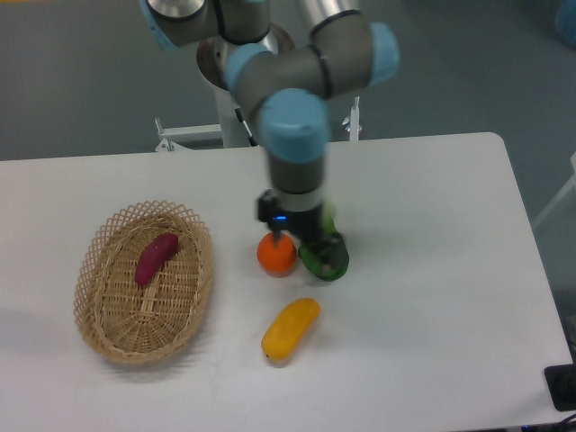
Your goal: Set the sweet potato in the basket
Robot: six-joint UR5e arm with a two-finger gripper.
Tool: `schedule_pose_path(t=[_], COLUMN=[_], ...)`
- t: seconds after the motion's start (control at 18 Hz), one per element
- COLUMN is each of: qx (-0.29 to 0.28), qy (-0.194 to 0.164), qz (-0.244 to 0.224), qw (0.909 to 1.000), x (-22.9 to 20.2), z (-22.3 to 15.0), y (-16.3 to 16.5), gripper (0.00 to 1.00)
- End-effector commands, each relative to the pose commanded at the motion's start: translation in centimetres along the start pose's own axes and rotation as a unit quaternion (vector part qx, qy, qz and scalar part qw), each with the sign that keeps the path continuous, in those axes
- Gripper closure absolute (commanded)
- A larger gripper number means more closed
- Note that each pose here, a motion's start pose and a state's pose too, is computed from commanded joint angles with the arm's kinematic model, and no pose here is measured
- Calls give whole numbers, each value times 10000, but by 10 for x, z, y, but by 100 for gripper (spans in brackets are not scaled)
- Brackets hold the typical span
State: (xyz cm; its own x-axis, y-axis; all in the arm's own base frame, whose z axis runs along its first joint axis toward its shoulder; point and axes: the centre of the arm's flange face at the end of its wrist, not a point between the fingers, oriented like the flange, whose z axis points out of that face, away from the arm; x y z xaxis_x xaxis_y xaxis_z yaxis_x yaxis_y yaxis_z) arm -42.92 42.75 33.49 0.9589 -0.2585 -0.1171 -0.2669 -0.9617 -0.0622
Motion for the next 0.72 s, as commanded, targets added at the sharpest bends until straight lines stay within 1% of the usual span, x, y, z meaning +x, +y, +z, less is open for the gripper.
schedule_pose_path(t=[0.28,0.5,0.72], qx=[-63,-97,-121], qy=[-21,-55,-107], qz=[204,330,411], qw=[9998,9994,9990], x=[-39,-64,-84], z=[4,6,6], y=[60,92,114], gripper=[0,0,0])
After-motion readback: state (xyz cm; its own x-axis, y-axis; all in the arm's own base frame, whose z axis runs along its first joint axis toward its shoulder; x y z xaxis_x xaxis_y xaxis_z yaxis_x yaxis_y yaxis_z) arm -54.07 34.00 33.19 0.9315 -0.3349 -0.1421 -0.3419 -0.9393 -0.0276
